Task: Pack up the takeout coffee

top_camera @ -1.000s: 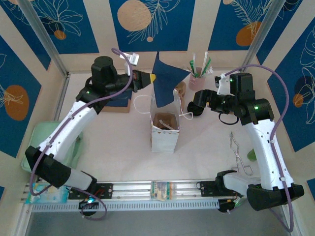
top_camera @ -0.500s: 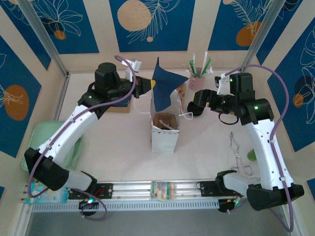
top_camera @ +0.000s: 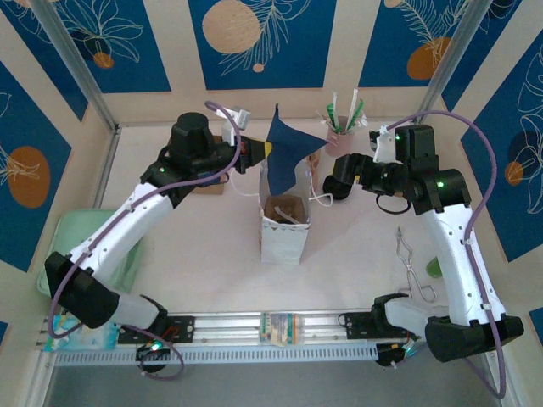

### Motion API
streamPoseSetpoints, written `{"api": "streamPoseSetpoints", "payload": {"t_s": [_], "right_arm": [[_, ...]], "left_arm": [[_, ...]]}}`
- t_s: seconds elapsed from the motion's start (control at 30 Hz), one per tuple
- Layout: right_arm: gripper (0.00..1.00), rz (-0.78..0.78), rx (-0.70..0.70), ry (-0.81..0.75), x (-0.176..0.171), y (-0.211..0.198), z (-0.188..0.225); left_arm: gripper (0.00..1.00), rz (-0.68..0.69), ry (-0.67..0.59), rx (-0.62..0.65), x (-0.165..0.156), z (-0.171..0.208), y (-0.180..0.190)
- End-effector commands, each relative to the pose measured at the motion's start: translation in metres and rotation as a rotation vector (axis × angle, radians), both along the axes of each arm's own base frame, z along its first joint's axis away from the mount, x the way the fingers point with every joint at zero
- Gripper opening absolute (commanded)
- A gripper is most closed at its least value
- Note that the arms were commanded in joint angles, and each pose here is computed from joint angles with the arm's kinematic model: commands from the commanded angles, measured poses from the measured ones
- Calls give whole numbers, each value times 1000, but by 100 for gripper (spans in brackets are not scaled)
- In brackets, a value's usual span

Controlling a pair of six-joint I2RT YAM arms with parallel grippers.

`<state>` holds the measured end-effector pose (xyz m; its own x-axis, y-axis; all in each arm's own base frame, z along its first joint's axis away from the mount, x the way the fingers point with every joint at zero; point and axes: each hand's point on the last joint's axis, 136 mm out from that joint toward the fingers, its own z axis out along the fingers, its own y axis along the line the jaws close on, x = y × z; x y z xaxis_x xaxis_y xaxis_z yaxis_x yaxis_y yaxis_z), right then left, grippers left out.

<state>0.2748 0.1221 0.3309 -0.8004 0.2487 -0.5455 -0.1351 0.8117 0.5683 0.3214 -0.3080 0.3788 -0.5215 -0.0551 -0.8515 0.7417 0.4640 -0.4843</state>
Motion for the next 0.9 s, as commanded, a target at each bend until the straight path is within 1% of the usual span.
{"api": "streamPoseSetpoints", "payload": {"t_s": [0.0,0.57,0.87], "right_arm": [[74,18,22,-8,-1,5,5],[74,12,22,5,-3,5,-1],[74,14,23,5,-3,5,-1]], "left_arm": [[1,5,-28,18,6,-9,-4],[2,30,-23,33,14,-35,-5],[6,49,-15,59,16,-48,-2]]}}
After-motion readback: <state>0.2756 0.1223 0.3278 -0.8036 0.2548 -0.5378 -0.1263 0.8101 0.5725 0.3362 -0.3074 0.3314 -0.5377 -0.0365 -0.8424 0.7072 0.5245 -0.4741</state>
